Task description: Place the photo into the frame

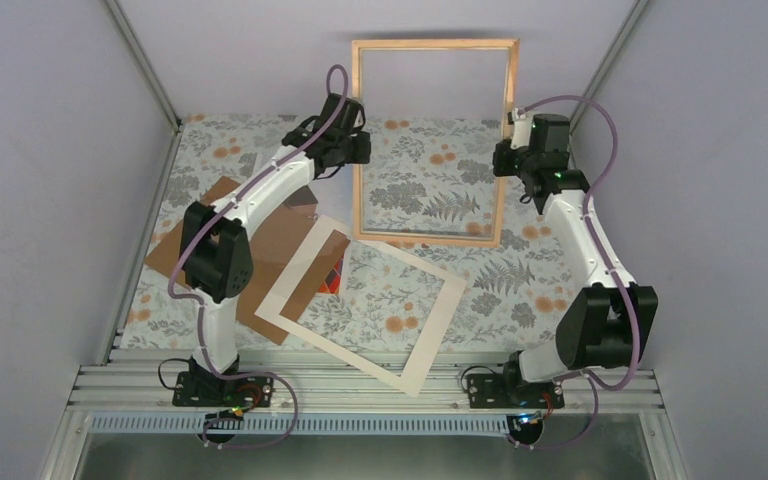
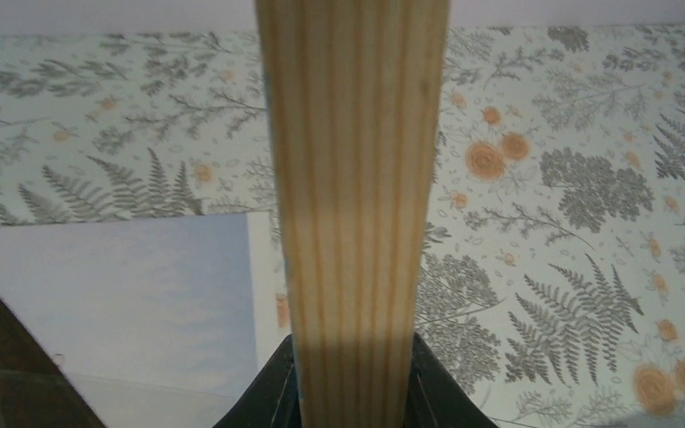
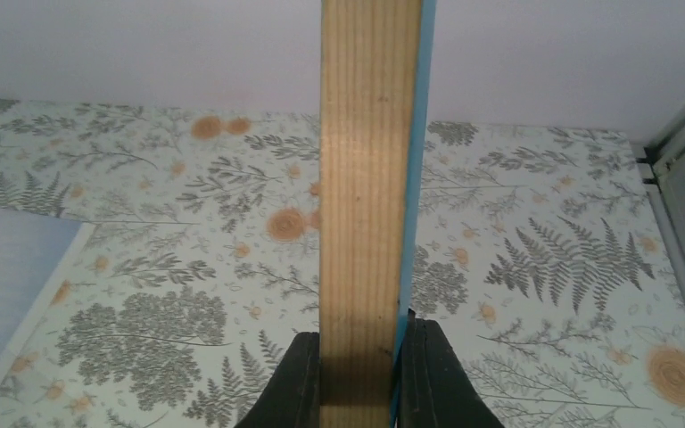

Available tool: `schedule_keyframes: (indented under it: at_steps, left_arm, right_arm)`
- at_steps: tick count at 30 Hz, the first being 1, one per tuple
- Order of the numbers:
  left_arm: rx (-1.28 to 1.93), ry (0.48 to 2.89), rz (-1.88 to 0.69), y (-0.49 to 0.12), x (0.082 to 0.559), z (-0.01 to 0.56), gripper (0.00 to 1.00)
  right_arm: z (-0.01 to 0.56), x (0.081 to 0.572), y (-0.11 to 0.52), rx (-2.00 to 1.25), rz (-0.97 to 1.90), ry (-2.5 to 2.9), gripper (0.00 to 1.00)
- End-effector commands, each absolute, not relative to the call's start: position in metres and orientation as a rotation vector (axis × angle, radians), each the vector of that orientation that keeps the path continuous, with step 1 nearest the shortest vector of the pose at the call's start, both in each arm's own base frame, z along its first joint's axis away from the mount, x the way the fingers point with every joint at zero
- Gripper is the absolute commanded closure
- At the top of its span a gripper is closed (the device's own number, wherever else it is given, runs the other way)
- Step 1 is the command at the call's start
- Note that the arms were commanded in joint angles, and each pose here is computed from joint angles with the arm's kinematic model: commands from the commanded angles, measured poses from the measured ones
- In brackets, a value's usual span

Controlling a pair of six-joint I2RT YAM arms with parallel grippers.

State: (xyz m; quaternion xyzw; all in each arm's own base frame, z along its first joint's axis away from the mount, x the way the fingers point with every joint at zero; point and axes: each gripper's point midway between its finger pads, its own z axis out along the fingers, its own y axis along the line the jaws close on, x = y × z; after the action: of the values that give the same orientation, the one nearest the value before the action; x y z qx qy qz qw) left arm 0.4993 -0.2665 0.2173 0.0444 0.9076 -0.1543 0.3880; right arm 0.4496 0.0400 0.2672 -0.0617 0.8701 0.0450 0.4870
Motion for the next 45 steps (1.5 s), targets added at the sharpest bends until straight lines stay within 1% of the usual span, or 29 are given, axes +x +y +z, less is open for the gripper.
schedule_keyframes:
  at_steps: [1,2,5,6,8,9,13,16,21,23,29,31,32,34,35,36,37,38,41,45]
  left_arm:
    - [0.085,2.215,-0.485,-0.282,0.514,0.247,0.81]
    - [0.107,2.215,-0.492,-0.285,0.514,0.247,0.70]
    - [0.188,2.189,-0.504,-0.291,0.514,0.254,0.25]
    - [0.220,2.166,-0.507,-0.292,0.515,0.260,0.16]
    - [0.302,2.112,-0.519,-0.291,0.514,0.273,0.04]
    - [0.330,2.084,-0.529,-0.288,0.514,0.279,0.00]
    - [0.419,2.017,-0.579,-0.262,0.505,0.291,0.00]
    - [0.435,2.033,-0.619,-0.233,0.496,0.280,0.00]
    - [0.446,2.064,-0.643,-0.198,0.480,0.259,0.00]
    - [0.444,2.085,-0.613,-0.183,0.474,0.249,0.00]
    - [0.394,2.133,-0.652,-0.131,0.454,0.227,0.00]
    - [0.373,2.152,-0.664,-0.116,0.449,0.219,0.00]
    - [0.358,2.166,-0.659,-0.108,0.447,0.215,0.00]
    - [0.340,2.197,-0.658,-0.096,0.442,0.206,0.00]
    - [0.325,2.210,-0.659,-0.089,0.440,0.203,0.00]
    - [0.313,2.221,-0.664,-0.082,0.436,0.200,0.00]
    - [0.293,2.231,-0.657,-0.072,0.434,0.198,0.00]
    - [0.274,2.239,-0.648,-0.062,0.432,0.197,0.00]
    - [0.198,2.271,-0.633,-0.031,0.423,0.192,0.00]
    - [0.106,2.303,-0.600,0.007,0.403,0.186,0.00]
  right_arm:
    - [0.243,0.449,0.029,-0.157,0.155,2.184,0.97]
    - [0.238,0.449,0.027,-0.154,0.164,2.202,0.97]
    - [0.225,0.451,0.016,-0.131,0.189,2.256,0.97]
    - [0.220,0.451,0.012,-0.121,0.202,2.274,0.97]
    - [0.209,0.452,0.000,-0.083,0.220,2.314,0.97]
    - [0.202,0.450,-0.005,-0.057,0.234,2.340,0.97]
    - [0.167,0.444,-0.025,0.060,0.297,2.430,0.97]
    - [0.132,0.441,-0.029,0.109,0.393,2.503,0.97]
    - [0.090,0.446,-0.036,0.129,0.498,2.591,0.96]
    - [0.078,0.449,-0.040,0.109,0.505,2.614,0.96]
    - [0.055,0.455,-0.054,0.121,0.471,2.651,0.96]
    - [0.049,0.456,-0.058,0.117,0.443,2.660,0.94]
    - [0.046,0.456,-0.061,0.116,0.423,2.666,0.90]
    - [0.042,0.456,-0.067,0.122,0.398,2.677,0.67]
    - [0.042,0.456,-0.070,0.129,0.391,2.682,0.58]
    - [0.044,0.457,-0.072,0.130,0.385,2.679,0.50]
    - [0.049,0.458,-0.074,0.130,0.379,2.666,0.45]
    - [0.056,0.460,-0.075,0.121,0.374,2.647,0.39]
    - [0.083,0.465,-0.067,0.036,0.412,2.578,0.30]
    - [0.122,0.460,-0.021,-0.173,0.563,2.473,0.21]
